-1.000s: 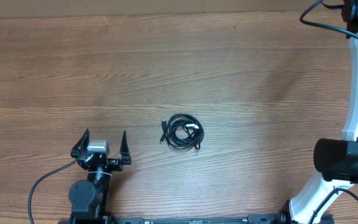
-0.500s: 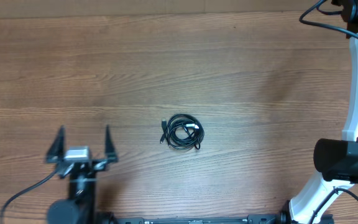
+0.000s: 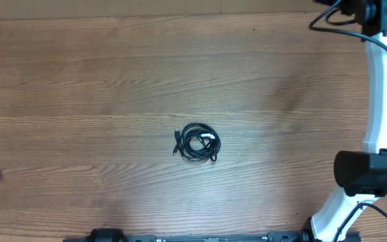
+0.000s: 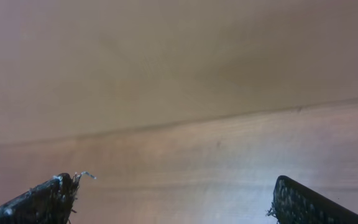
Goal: Untangle cables
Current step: 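Raise both arms from rest and swing them forward over the table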
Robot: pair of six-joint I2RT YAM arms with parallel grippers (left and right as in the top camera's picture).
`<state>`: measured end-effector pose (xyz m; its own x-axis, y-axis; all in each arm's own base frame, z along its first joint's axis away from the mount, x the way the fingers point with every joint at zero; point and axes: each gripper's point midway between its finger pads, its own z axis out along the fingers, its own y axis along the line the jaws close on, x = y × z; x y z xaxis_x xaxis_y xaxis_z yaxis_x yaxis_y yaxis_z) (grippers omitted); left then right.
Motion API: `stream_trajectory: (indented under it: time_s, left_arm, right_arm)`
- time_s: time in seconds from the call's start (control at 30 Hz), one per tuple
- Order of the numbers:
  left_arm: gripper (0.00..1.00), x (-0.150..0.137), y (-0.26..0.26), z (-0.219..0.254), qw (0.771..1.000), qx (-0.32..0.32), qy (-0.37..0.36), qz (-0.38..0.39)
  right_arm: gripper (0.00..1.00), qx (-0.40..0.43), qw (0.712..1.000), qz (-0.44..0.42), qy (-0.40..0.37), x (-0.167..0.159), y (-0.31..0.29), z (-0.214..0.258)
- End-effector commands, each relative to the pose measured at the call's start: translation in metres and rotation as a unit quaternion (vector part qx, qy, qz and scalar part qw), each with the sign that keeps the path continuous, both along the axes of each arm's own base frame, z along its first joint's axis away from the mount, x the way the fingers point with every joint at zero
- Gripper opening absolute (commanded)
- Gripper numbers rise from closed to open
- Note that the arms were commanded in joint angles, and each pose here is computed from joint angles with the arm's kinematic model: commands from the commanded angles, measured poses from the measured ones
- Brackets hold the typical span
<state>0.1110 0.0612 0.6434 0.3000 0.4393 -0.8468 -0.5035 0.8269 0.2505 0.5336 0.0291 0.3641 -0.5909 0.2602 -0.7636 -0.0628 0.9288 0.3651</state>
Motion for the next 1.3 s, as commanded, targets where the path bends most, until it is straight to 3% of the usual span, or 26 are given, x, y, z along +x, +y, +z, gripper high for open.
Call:
stream_trajectory:
  time_s: [0.0,0.13,0.27,0.33,0.47,0.6,0.83,1.03,1.13,1.27]
  left_arm:
    - [1.00,0.055,0.011,0.021,0.996,0.025,0.055,0.059]
    - [1.00,0.125,0.010,0.013,0.989,0.032,0.134,0.056]
    - [1.00,0.207,0.003,-0.047,0.960,0.043,0.273,0.036]
    - [1.00,0.239,-0.009,-0.071,0.952,0.038,0.304,-0.008]
    - [1.00,0.286,-0.064,-0.112,0.924,0.018,0.338,-0.180]
    - [1.00,0.300,-0.083,-0.154,0.899,-0.003,0.367,-0.239]
    - [1.00,0.291,-0.119,-0.250,0.847,-0.009,0.409,-0.339]
    - [1.00,0.293,-0.160,-0.299,0.780,-0.019,0.421,-0.462]
    - [0.99,0.305,-0.168,-0.324,0.756,-0.031,0.438,-0.485]
    - [1.00,0.327,-0.173,-0.347,0.743,-0.051,0.444,-0.498]
  right_arm:
    - [1.00,0.001,1.000,0.015,-0.006,-0.015,0.017,0.017]
    - [1.00,0.001,0.999,0.025,0.036,-0.028,0.028,0.001]
    - [1.00,-0.012,0.997,0.017,0.076,-0.040,0.029,-0.015]
    - [1.00,-0.025,0.996,0.006,0.091,-0.044,0.027,-0.021]
    - [1.00,-0.044,0.992,-0.008,0.120,-0.053,0.023,-0.032]
    - [1.00,-0.063,0.987,-0.026,0.143,-0.060,0.014,-0.041]
    - [1.00,-0.076,0.984,-0.036,0.155,-0.065,0.008,-0.045]
    - [1.00,-0.053,0.978,-0.007,0.199,-0.084,0.020,-0.057]
    - [1.00,-0.017,0.975,0.030,0.222,-0.095,0.037,-0.061]
    - [1.00,0.014,0.966,0.059,0.253,-0.106,0.053,-0.072]
